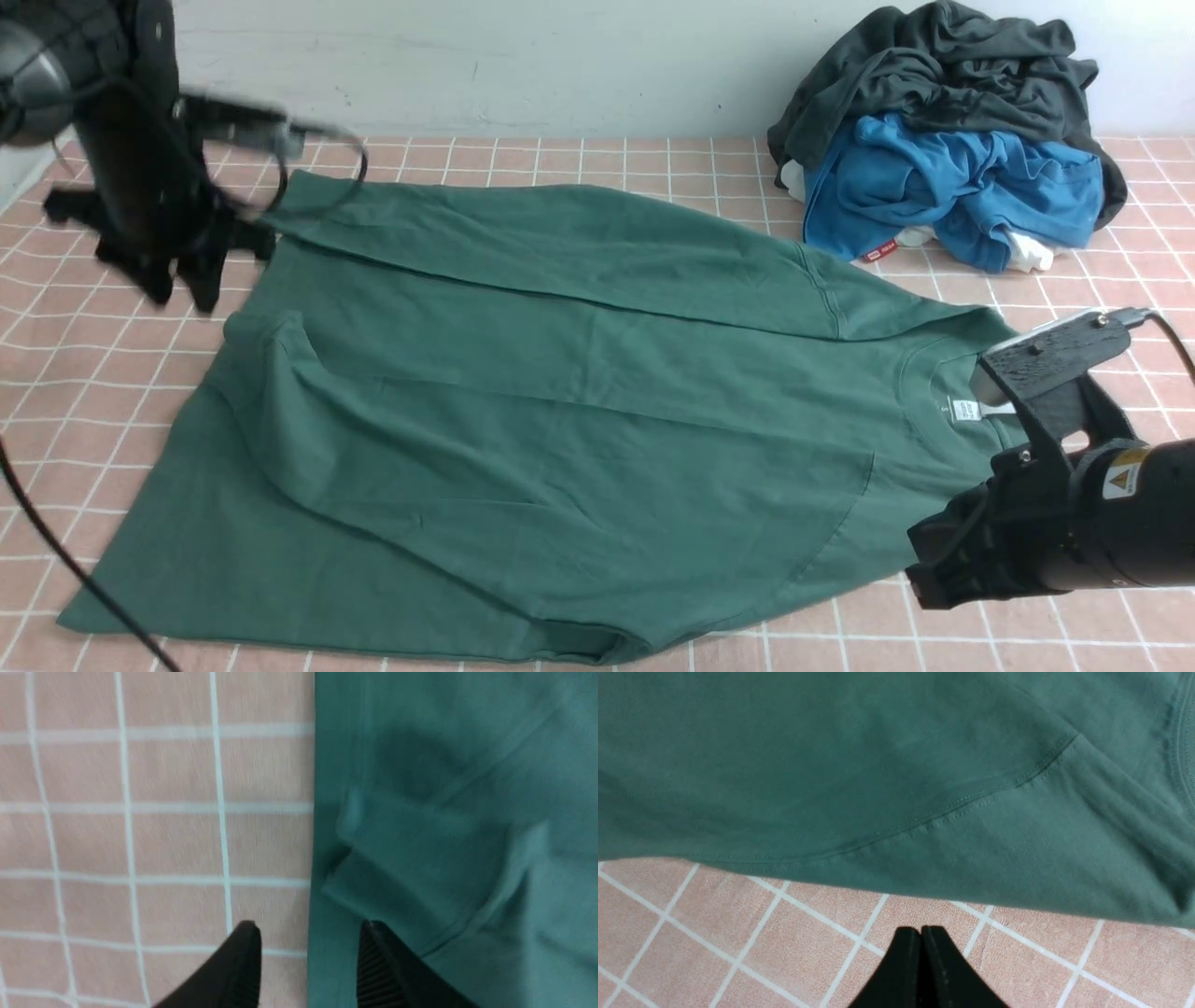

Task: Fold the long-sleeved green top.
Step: Use the left arm to clamp the cuff farthest from it

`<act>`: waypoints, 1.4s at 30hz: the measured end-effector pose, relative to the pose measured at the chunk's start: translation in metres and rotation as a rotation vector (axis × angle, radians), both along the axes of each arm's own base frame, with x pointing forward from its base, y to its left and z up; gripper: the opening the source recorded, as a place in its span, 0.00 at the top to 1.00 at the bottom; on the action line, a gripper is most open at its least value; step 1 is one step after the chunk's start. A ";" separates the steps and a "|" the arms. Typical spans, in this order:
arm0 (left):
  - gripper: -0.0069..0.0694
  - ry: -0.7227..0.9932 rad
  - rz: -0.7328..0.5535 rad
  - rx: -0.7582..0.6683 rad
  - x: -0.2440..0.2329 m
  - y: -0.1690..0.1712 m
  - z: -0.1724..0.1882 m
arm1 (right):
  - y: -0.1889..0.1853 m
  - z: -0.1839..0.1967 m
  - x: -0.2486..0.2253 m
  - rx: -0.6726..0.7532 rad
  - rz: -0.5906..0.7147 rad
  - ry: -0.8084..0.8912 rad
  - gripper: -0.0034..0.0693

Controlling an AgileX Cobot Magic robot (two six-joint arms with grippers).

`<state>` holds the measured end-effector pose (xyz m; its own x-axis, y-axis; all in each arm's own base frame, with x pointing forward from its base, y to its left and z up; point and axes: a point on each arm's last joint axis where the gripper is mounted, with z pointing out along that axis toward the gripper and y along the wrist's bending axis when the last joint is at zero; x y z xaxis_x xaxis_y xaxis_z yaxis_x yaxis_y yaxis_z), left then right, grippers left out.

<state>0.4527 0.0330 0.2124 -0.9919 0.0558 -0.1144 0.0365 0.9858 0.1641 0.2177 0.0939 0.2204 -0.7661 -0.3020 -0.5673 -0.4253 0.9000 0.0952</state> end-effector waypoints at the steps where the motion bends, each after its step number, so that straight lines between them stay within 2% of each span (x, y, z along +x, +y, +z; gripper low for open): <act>1: 0.54 0.049 0.014 -0.002 -0.006 0.003 -0.015 | 0.000 0.000 0.000 0.000 0.000 0.000 0.96; 4: 0.54 0.052 0.037 -0.010 -0.008 0.004 -0.034 | 0.000 0.000 0.000 0.003 -0.002 0.001 0.96; 10: 0.54 -0.063 0.083 -0.096 0.001 -0.004 -0.034 | 0.001 0.000 0.000 0.012 -0.008 0.004 0.96; 16: 0.56 -0.037 0.112 -0.116 0.003 -0.005 -0.051 | 0.001 0.000 0.000 0.022 -0.014 0.007 0.96; 17: 0.57 -0.034 0.113 -0.115 0.003 -0.005 -0.052 | 0.001 0.000 0.000 0.023 -0.015 0.008 0.96; 20: 0.71 -0.033 0.113 -0.113 0.003 -0.005 -0.052 | 0.001 0.000 0.000 0.027 -0.018 0.009 0.96; 21: 0.72 -0.033 0.113 -0.112 0.003 -0.005 -0.052 | 0.001 0.000 0.000 0.027 -0.018 0.009 0.96; 24: 0.87 -0.048 0.108 -0.102 0.002 -0.004 -0.043 | 0.001 0.000 0.000 0.027 -0.014 0.008 0.96; 27: 0.88 -0.061 0.104 -0.086 -0.003 -0.003 -0.024 | 0.001 0.000 0.000 0.020 -0.004 0.004 0.96; 32: 0.88 -0.002 0.112 -0.030 -0.019 0.001 0.000 | 0.001 0.000 -0.001 0.006 0.022 0.008 0.96; 36: 0.87 0.007 0.133 0.006 -0.020 0.005 0.001 | 0.001 0.000 -0.001 0.005 0.024 0.010 0.96; 39: 0.82 0.001 0.143 0.016 -0.020 0.006 0.002 | 0.001 0.000 -0.001 0.005 0.024 0.010 0.96; 41: 0.71 -0.057 0.143 0.006 -0.013 0.005 0.007 | 0.002 0.000 -0.001 0.006 0.025 0.009 0.96; 42: 0.70 -0.065 0.141 0.003 -0.013 0.005 0.008 | 0.002 0.000 -0.001 0.006 0.025 0.009 0.96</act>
